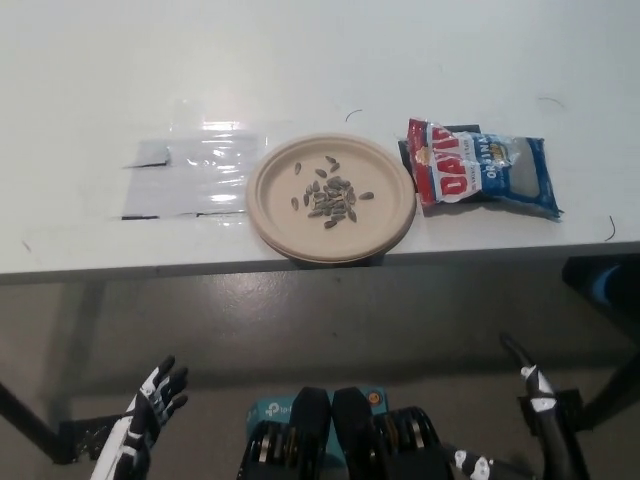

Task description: The robot picks up a small bag of sunflower seeds on the right hand side and take it to the empty plate on the left hand side then pours some sunflower seeds on to the plate.

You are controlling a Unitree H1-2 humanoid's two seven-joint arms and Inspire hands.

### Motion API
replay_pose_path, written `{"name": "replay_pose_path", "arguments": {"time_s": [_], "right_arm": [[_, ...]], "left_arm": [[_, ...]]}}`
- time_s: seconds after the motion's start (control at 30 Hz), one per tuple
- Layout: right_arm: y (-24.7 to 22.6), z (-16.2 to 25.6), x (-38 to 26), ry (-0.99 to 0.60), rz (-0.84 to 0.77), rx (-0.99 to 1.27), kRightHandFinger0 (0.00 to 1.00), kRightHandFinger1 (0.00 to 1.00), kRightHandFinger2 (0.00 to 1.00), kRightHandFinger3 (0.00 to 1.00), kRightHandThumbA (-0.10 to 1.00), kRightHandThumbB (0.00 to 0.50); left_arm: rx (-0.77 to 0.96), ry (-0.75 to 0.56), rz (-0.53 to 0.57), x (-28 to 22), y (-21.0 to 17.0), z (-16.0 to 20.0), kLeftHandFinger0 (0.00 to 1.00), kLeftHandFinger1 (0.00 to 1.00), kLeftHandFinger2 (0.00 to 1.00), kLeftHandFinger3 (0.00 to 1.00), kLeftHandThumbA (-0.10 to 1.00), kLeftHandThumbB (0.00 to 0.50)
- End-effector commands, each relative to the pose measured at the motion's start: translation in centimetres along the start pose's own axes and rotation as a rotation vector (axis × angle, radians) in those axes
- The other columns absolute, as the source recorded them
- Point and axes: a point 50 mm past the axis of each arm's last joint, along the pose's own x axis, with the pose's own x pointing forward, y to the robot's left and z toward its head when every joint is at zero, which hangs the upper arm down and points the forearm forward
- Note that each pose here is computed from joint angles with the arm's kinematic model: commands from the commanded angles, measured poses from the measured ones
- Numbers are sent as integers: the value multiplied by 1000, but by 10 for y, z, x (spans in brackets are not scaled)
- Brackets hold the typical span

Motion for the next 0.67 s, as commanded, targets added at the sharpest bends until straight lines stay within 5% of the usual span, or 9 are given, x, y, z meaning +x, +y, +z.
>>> {"name": "replay_pose_path", "arguments": {"time_s": [0.0, 0.43, 0.63], "right_arm": [[0, 4, 1, -62, -36, 35, 1000, 1000, 1000, 1000, 1000, 257], [4, 3, 16, -92, -12, 34, 1000, 1000, 1000, 1000, 1000, 266], [2, 8, 33, -146, 14, 3, 1000, 1000, 1000, 1000, 1000, 217]], "left_arm": [[25, -72, -19, -1, 4, 11, 1000, 1000, 1000, 1000, 1000, 229], [37, -88, 4, 15, 12, 18, 1000, 1000, 1000, 1000, 1000, 237], [58, -120, 67, 21, 11, 19, 1000, 1000, 1000, 1000, 1000, 179]]}}
